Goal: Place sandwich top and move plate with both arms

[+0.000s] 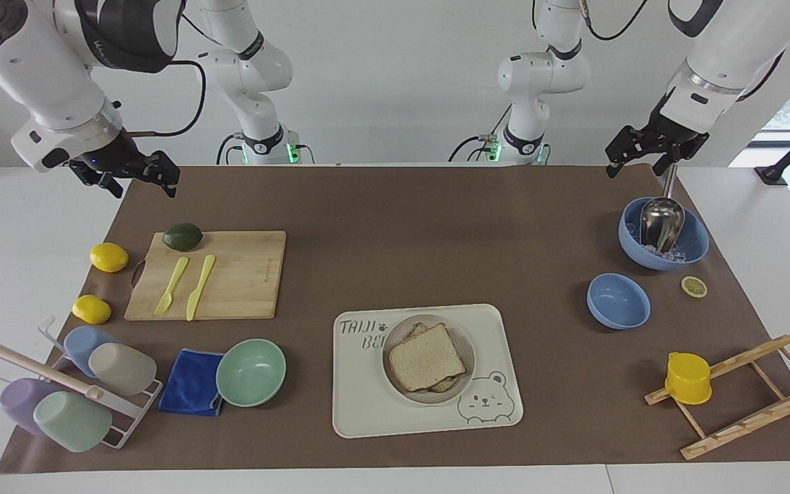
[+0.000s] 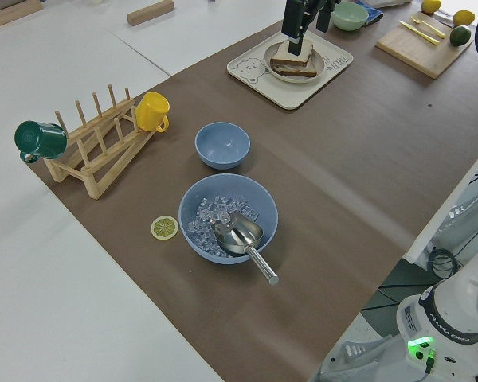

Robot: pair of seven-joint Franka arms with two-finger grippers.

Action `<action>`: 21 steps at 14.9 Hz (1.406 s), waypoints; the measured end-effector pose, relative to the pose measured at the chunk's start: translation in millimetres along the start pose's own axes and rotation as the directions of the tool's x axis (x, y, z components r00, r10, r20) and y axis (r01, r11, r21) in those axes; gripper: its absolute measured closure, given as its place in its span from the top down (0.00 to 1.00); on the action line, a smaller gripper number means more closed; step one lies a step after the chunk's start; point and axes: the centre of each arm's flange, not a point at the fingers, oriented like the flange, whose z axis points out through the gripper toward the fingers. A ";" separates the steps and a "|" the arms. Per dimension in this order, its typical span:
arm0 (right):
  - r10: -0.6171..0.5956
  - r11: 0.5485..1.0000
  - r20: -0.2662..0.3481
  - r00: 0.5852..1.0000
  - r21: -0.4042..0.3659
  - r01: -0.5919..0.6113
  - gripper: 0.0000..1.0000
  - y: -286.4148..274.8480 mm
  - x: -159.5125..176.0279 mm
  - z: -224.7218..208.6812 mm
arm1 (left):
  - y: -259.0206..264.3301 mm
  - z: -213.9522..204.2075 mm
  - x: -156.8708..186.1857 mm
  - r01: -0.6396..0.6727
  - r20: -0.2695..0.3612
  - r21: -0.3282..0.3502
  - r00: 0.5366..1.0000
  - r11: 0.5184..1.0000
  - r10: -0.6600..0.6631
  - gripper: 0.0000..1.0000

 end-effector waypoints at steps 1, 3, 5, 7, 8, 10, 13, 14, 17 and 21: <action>0.000 1.000 0.000 1.000 0.000 0.000 1.00 0.0 0.0 0.0 | -0.5 2.0 -3.9 -0.002 0.005 0.003 1.000 1.000 0.002 1.00; 0.000 1.000 0.000 1.000 0.000 0.000 1.00 0.0 0.0 0.0 | -5.3 9.3 -4.1 -0.002 0.020 0.004 1.000 1.000 0.002 1.00; 0.000 1.000 0.000 1.000 0.000 0.000 1.00 0.0 0.0 0.0 | -8.5 22.2 4.0 -0.001 0.044 0.006 0.999 1.000 0.001 1.00; 0.000 1.000 0.000 1.000 0.000 0.000 1.00 0.0 0.0 0.0 | -7.4 31.0 14.7 -0.004 0.058 0.009 0.998 1.000 0.003 1.00; 0.000 1.000 0.000 1.000 0.000 0.000 1.00 0.0 0.0 0.0 | -6.5 30.3 18.4 -0.008 0.057 0.009 0.998 1.000 0.007 1.00; 0.000 1.000 0.000 1.000 0.000 0.000 1.00 0.0 0.0 0.0 | -4.8 24.3 19.7 -0.024 0.045 0.013 0.999 1.000 0.023 1.00; 0.000 1.000 0.000 1.000 0.000 0.000 1.00 0.0 0.0 0.0 | -5.1 13.8 15.1 -0.035 0.027 0.020 0.999 0.999 0.034 1.00; 0.000 1.000 0.000 1.000 0.000 0.000 1.00 0.0 0.0 0.0 | -5.3 12.9 14.5 -0.036 0.025 0.020 0.999 0.999 0.036 1.00; 0.000 1.000 0.000 1.000 0.000 0.000 1.00 0.0 0.0 0.0 | -5.4 13.0 14.6 -0.037 0.025 0.021 0.999 0.999 0.037 1.00; 0.000 1.000 0.000 1.000 0.000 0.000 1.00 0.0 0.0 0.0 | -5.4 13.0 14.5 -0.038 0.025 0.021 0.999 0.999 0.037 1.00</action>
